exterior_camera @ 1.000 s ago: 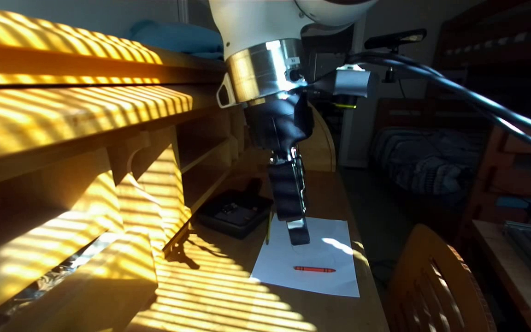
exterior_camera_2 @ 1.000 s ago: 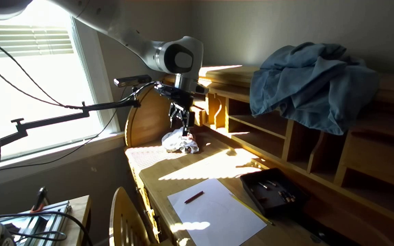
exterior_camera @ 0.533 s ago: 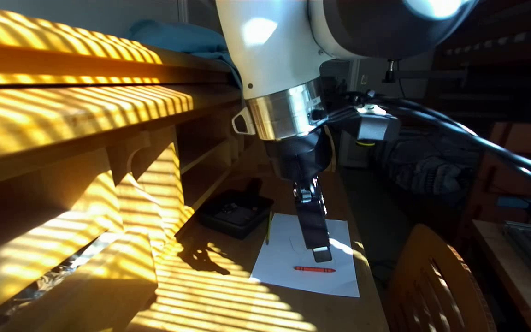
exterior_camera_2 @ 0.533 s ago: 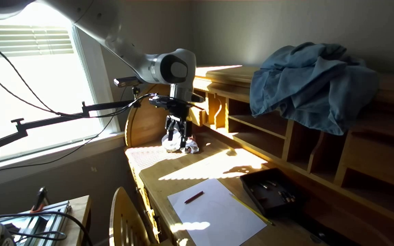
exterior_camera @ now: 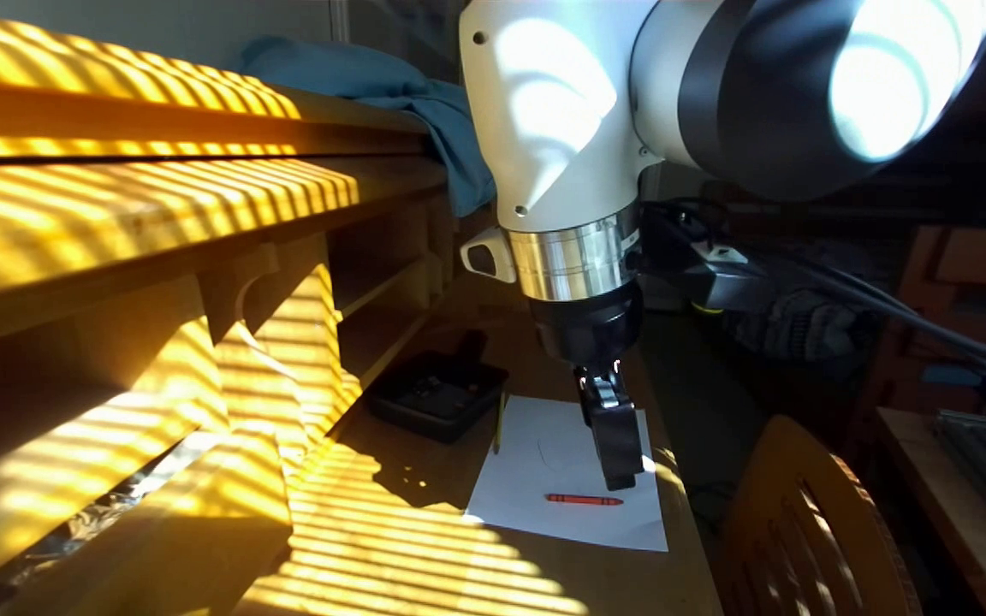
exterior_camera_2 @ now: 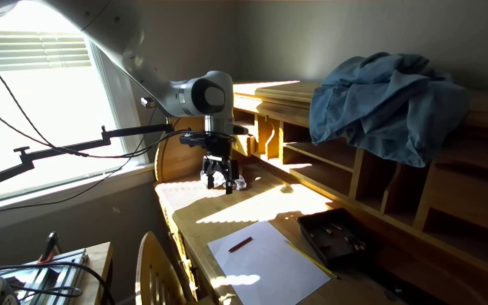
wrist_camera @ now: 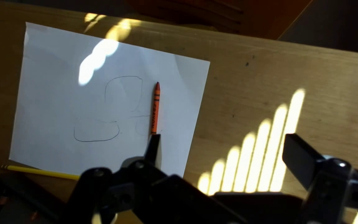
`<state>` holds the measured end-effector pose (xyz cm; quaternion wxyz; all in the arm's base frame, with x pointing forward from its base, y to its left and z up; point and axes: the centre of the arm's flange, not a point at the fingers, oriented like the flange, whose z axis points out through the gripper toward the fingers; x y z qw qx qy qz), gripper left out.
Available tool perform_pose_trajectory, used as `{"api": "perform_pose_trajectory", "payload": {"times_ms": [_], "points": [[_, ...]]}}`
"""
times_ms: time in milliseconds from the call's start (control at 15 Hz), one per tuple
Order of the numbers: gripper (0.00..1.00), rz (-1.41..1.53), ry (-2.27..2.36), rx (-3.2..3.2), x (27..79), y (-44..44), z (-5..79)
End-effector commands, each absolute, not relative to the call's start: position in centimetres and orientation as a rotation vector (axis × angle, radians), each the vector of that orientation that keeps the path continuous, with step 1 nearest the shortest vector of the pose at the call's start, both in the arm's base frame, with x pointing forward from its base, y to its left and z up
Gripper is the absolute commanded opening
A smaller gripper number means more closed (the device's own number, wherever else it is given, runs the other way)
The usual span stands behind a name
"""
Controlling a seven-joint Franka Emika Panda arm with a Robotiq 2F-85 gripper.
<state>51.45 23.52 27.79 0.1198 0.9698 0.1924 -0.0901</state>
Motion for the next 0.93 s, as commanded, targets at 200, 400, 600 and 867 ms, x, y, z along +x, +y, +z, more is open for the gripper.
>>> {"api": "perform_pose_trajectory", "payload": {"times_ms": [200,400,600,867], "points": [[1.00,-0.279,0.565,2.798,52.0,23.2,27.6],[1.00,-0.274,0.551,2.799,51.2,21.1,26.4],[1.00,-0.265,0.537,2.764,51.0,19.4,25.2],[1.00,-0.197,0.535,2.697,51.2,17.2,23.0]]}}
